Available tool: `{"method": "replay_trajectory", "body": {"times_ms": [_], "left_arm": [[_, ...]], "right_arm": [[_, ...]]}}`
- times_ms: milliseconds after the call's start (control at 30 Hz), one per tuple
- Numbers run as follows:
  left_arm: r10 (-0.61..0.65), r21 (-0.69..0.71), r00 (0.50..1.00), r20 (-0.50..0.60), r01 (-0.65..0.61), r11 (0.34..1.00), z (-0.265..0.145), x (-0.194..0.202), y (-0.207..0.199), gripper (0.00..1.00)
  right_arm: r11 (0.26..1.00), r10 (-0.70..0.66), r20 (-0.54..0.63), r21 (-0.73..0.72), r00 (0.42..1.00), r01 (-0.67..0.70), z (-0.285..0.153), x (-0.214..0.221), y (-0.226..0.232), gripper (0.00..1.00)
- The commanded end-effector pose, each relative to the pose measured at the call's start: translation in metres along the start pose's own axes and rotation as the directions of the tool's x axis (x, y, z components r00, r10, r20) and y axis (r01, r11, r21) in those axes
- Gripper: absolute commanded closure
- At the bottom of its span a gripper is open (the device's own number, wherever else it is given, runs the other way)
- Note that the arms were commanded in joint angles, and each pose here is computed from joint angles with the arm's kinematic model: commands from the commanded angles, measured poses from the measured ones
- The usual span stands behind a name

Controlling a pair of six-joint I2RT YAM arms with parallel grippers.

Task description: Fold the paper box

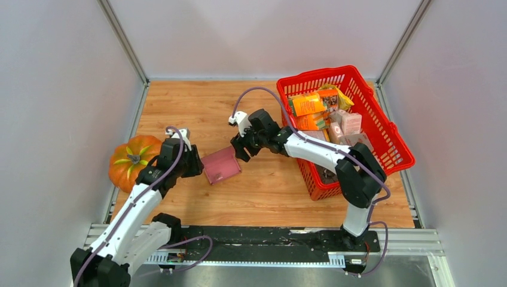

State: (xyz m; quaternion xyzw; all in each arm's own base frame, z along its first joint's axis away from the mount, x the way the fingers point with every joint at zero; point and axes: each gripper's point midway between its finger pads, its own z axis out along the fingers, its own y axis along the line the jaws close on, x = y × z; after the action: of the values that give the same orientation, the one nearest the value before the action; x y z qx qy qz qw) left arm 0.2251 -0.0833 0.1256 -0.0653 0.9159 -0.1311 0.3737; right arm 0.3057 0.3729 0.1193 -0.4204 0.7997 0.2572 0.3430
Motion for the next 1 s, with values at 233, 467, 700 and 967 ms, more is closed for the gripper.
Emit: {"method": "replay_trajectory", "body": {"times_ms": [233, 467, 700, 967], "left_arm": [[0.180, 0.027, 0.983, 0.032, -0.181, 0.983, 0.037, -0.016, -0.006, 0.49], [0.220, -0.009, 0.975, 0.022, -0.219, 0.976, 0.056, -0.018, -0.001, 0.48], [0.251, 0.017, 0.968, 0.016, -0.251, 0.968, 0.059, -0.016, -0.004, 0.53], [0.223, 0.003, 0.975, 0.006, -0.223, 0.975, 0.063, -0.014, -0.002, 0.74]], "right_arm": [[0.983, -0.176, 0.120, -0.028, 0.977, 0.180, 0.030, -0.034, -0.007, 0.43], [0.982, -0.151, 0.146, -0.093, 0.978, 0.166, 0.041, -0.035, -0.002, 0.50], [0.978, -0.150, 0.154, -0.121, 0.977, 0.169, 0.043, -0.037, 0.002, 0.63], [0.985, -0.107, 0.167, -0.117, 0.980, 0.127, 0.041, -0.037, 0.004, 0.94]]}}
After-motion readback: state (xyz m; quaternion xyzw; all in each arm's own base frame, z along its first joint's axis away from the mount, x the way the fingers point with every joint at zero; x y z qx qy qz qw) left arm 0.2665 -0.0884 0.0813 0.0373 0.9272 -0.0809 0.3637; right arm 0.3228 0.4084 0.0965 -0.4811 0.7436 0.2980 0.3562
